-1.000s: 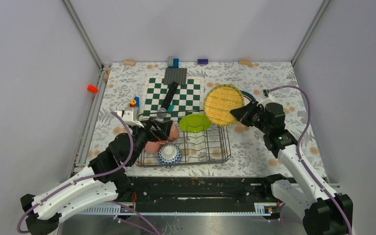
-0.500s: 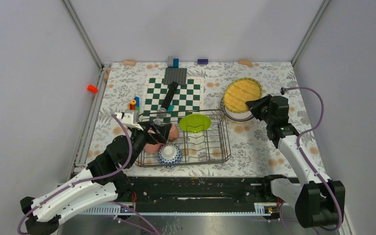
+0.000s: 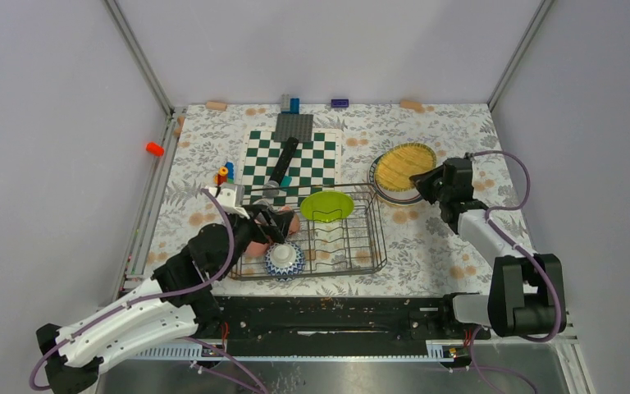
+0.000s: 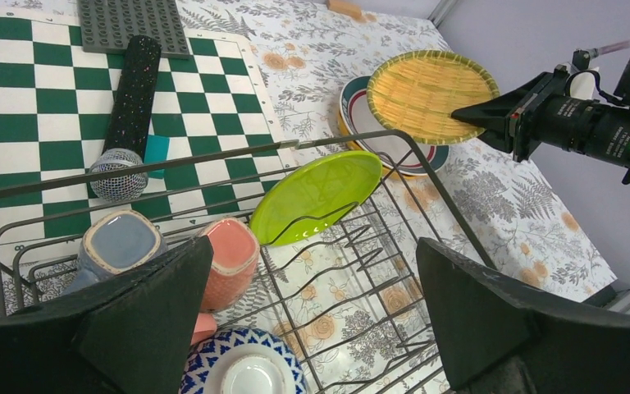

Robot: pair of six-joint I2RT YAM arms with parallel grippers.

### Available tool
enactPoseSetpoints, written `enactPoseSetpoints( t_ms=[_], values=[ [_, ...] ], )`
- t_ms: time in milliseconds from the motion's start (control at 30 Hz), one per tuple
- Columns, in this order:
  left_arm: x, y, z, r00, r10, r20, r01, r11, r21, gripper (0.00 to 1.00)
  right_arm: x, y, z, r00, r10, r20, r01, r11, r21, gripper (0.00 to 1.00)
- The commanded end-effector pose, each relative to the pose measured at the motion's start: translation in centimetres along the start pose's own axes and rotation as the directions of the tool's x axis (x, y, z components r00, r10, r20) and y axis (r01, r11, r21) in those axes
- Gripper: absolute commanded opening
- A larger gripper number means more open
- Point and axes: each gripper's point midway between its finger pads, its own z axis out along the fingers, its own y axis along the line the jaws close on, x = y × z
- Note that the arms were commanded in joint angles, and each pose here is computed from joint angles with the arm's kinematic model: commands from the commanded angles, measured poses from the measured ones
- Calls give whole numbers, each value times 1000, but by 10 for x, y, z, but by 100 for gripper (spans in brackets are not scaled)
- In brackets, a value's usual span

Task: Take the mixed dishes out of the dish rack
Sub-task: Place the plate at the center of the board.

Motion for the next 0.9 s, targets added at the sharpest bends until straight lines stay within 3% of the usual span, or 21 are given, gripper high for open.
enactPoseSetpoints(
  t_ms=[0, 467, 667, 867],
  values=[
    [-3, -7, 2, 1000, 13, 1, -13, 999, 30, 99, -15, 18, 9, 998, 35, 48, -32, 997, -73, 1],
    [7, -15, 12, 998, 40, -44, -38, 998, 51, 99, 4, -19, 37, 998, 65, -25, -65, 998, -3, 8],
    [9, -18, 15, 997, 44, -59, -41, 998, 53, 99, 10, -29, 41, 997, 66, -50, -65, 998, 16, 37],
    [11, -21, 18, 996, 58, -67, -53, 997, 64, 99, 13, -35, 37, 997, 51, -60, -49, 998, 33, 51]
  ],
)
